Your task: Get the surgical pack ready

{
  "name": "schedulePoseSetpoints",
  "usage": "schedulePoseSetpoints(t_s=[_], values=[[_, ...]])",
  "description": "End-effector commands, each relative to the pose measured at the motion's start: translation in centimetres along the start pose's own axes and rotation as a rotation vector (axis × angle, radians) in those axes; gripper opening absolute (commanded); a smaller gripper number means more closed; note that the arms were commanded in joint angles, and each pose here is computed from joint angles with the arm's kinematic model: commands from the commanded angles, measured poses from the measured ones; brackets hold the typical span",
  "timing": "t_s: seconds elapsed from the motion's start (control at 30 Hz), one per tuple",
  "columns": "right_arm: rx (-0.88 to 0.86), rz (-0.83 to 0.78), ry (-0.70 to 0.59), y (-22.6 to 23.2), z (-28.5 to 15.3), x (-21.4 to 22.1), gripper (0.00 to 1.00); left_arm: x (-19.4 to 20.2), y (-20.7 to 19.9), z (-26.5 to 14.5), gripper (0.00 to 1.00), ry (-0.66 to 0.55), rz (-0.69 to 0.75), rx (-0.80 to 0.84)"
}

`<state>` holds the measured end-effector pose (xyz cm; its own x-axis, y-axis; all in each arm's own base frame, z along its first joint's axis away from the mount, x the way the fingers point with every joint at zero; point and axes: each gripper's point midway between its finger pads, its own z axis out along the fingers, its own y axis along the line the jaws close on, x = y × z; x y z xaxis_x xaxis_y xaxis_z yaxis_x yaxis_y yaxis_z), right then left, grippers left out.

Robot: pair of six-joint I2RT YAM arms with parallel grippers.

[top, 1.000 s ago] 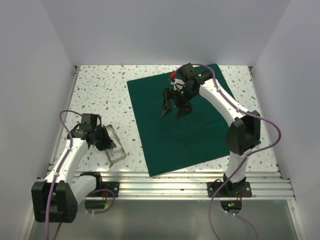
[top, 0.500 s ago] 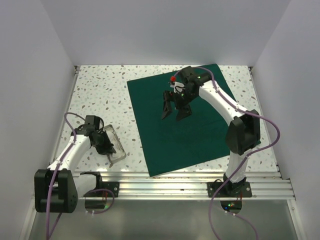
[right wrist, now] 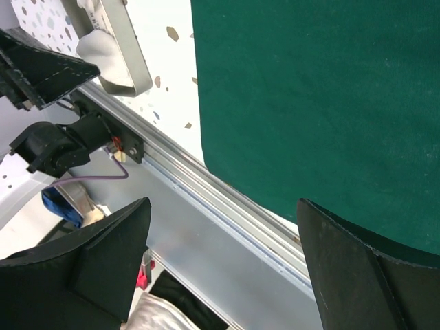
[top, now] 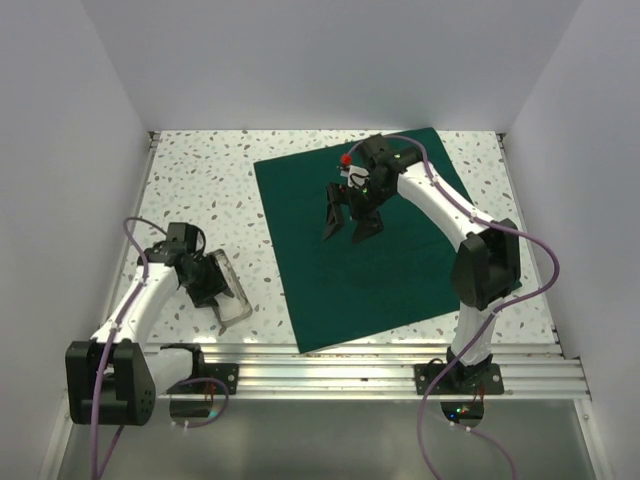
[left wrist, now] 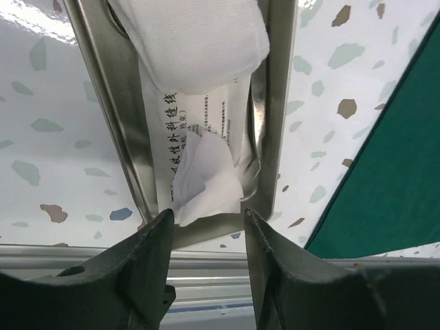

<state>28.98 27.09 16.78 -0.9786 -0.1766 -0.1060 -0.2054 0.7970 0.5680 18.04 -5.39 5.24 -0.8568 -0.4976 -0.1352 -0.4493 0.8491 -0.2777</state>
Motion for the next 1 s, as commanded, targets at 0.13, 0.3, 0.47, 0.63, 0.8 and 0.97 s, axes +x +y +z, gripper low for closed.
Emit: schedulePoseSetpoints(t_s=[0.13, 0.3, 0.47, 0.63, 0.8, 0.97], values=[[-0.058, -0.019, -0.014, 1.3, -0.8, -0.3, 0.91, -0.8, -0.5, -2.8, 0.42, -0.037, -0.021, -0.005], [-0.063, -0.02, -0.014, 1.4, -0.8, -0.4, 0.91, -1.1, -0.4, -2.1, 0.26, -0.027, -0.035, -0.024], [-0.064, -0.019, -0.011, 1.4, -0.7, -0.2, 0.91, -1.5, 0.4, 0.4, 0.01, 0.008, -0.05, -0.075], [-0.071, -0.02, -0.016, 1.5, -0.8, -0.3, 0.91, -2.1, 1.4, 1.8, 0.0, 0.025, -0.035, -0.14], [-0.074, -0.022, -0.019, 1.6, -0.8, -0.4, 0.91, -3.8, 0.6, 0.7, 0.0, -0.03, -0.008, -0.129], [-0.071, -0.031, -0.031, 1.8, -1.0, -0.8, 0.92, -7.0, -2.9, -5.1, 0.4, -0.226, 0.036, 0.014]])
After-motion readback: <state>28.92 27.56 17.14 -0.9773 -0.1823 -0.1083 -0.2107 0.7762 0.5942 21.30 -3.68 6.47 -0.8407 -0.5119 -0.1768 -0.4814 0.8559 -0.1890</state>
